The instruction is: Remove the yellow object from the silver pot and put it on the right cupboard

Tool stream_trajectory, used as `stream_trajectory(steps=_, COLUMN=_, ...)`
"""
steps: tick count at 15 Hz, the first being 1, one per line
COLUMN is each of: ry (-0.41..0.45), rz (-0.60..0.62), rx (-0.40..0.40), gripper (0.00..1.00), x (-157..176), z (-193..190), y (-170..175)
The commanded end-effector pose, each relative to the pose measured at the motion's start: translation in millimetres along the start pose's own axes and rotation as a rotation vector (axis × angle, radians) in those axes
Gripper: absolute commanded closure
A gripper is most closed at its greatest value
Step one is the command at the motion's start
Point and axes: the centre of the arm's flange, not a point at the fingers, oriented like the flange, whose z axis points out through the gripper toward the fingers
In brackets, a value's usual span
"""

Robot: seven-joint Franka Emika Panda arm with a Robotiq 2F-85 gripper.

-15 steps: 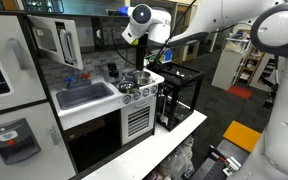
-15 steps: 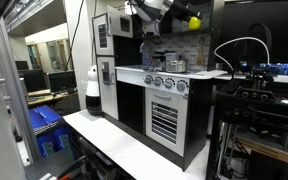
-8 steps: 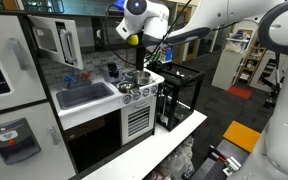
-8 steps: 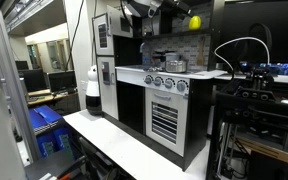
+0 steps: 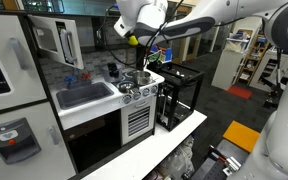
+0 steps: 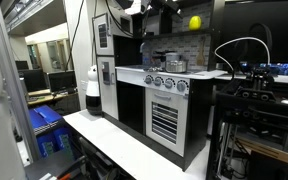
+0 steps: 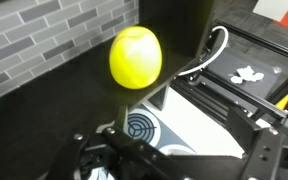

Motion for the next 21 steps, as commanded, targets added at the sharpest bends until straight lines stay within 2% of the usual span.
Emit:
stream_trajectory(steps=1, ry=0.106, rz=-0.017, rx=0.090, gripper=0.00, x=-8.0, z=-25.0, y=-15.2)
stream_trajectory(steps=4, ry=0.191, rz=-0.033, rx=0.128, gripper=0.00, x=-10.3, z=-40.1, y=-25.3)
stream_trajectory(steps=6, ry=0.315, rz=-0.074, rx=0.108, gripper=0.00, x=-12.5, z=-49.3, y=-31.9)
stream_trajectory(steps=8, ry=0.418, rz=-0.062, rx=0.129, gripper=0.00, x=-16.2, z=-58.9, y=-40.3)
stream_trajectory(steps=10, ry=0.492, rz=0.017, rx=0.216, gripper=0.00, x=-21.2, z=-70.5, y=-51.5)
stream_trajectory(steps=15, ry=0.560, rz=0.210, rx=0.443, gripper=0.00, x=-35.6, z=-99.2, y=-82.4)
stream_trajectory(steps=18, ry=0.570, rz=0.353, rx=0.550, gripper=0.00, x=-48.9, z=-115.3, y=-97.7)
stream_trajectory(steps=21, ry=0.540, rz=0.523, rx=0.594, gripper=0.00, x=-60.7, z=-122.9, y=-107.6)
